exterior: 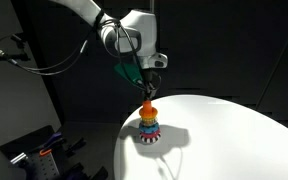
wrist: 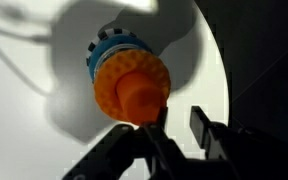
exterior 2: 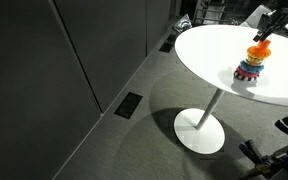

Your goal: Put the orange ring around the orange block

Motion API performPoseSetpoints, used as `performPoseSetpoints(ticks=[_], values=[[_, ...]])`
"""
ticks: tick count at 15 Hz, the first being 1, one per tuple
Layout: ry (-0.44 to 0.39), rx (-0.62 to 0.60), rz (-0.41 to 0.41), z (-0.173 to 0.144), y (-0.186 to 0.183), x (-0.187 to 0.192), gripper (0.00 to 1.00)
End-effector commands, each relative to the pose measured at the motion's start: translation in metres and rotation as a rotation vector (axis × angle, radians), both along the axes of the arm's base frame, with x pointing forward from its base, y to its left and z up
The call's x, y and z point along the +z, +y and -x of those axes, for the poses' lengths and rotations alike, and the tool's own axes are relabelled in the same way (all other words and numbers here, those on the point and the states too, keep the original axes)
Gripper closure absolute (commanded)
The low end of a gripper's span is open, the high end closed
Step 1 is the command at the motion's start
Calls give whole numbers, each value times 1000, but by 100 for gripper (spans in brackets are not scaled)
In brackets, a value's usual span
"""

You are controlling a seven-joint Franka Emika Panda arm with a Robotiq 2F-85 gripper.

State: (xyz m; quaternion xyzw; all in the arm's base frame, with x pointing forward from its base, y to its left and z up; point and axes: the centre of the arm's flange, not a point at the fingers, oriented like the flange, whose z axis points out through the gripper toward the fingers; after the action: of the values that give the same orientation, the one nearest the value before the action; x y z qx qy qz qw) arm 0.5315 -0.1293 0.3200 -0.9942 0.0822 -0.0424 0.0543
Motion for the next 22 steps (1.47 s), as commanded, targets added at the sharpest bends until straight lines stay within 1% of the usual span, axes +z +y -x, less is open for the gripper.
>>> performPoseSetpoints(ticks=[1, 2, 4, 6, 8, 10, 12, 14, 17, 22], values=[[-17, 2, -6, 1, 1, 6, 87], [-15, 4, -7, 2, 1, 9, 61], [-18, 5, -1, 3, -1, 16, 60], [-22, 4, 11, 5, -3, 24, 47], [-14, 2, 27, 5, -5, 31, 31], [13, 8, 56, 7, -8, 40, 14], [61, 16, 79, 12, -12, 50, 1], [115, 27, 91, 19, -14, 64, 0], [174, 24, 108, 27, -13, 86, 0], [246, 4, 79, 43, 4, 129, 0]])
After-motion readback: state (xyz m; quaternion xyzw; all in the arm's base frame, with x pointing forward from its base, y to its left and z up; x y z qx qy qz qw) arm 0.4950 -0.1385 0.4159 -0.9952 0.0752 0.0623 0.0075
